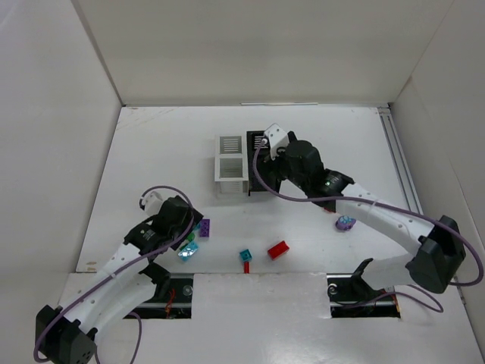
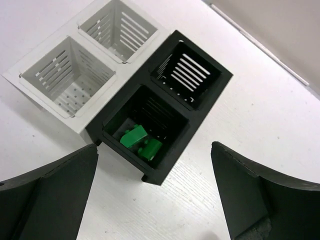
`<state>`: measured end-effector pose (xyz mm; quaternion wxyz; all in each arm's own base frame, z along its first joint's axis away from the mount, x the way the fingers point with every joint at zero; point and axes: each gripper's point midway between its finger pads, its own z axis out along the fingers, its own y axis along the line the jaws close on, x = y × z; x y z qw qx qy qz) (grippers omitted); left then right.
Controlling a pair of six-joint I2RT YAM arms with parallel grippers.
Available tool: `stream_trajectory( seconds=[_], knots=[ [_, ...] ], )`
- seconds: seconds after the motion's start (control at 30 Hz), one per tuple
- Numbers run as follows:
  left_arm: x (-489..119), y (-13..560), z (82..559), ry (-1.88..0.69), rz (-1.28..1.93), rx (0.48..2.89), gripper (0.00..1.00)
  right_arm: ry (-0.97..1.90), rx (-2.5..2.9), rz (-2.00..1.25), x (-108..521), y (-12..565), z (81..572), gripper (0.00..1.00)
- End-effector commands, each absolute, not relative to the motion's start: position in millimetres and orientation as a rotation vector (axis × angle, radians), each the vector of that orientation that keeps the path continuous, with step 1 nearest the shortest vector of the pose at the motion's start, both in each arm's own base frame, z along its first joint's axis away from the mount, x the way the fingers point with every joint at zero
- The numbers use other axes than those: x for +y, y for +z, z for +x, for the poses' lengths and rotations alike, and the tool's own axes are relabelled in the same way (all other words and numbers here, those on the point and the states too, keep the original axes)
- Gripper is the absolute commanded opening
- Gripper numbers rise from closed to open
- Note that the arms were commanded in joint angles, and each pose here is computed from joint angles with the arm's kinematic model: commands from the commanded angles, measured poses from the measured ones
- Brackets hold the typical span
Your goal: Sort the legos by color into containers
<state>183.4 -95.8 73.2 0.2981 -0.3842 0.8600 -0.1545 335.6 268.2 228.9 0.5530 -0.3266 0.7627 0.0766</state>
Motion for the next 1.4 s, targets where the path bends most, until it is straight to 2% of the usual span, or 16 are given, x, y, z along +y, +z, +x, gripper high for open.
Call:
stream_trajectory(
  seconds=[0.0,0.17,0.37,0.6,0.8,0.87,0.97,1.03,1.17,1.37],
  knots=[
    [-95,71,178,-0.423,-1.112,2.273,0.76,0.149,1.769,-0.704,254,242,333,0.99],
    [-95,62,173,-0.393,-1.19,2.294,0.6,0.12,1.838,-0.71,236,224,318,0.99],
    [-97,52,172,-0.297,-1.252,2.354,0.57,0.097,1.902,-0.704,218,200,310,0.99],
    [-88,50,175,-0.184,-1.329,2.325,0.45,0.142,1.964,-0.723,212,174,311,0.99],
    [-84,50,178,-0.188,-1.358,2.274,0.43,0.185,1.994,-0.764,215,160,312,0.99],
    [-82,50,179,-0.182,-1.356,2.266,0.5,0.176,2.006,-0.761,208,156,315,0.99],
    [-83,46,177,-0.164,-1.36,2.287,0.51,0.176,2.005,-0.738,200,159,317,0.99],
    [-84,47,179,-0.162,-1.36,2.287,0.48,0.179,2.009,-0.731,196,158,316,0.99],
    [-86,39,174,-0.113,-1.369,2.34,0.35,0.179,2.004,-0.709,188,161,317,0.99],
    [-91,30,171,-0.057,-1.355,2.415,0.33,0.192,2.007,-0.679,177,160,320,0.99]
  ],
)
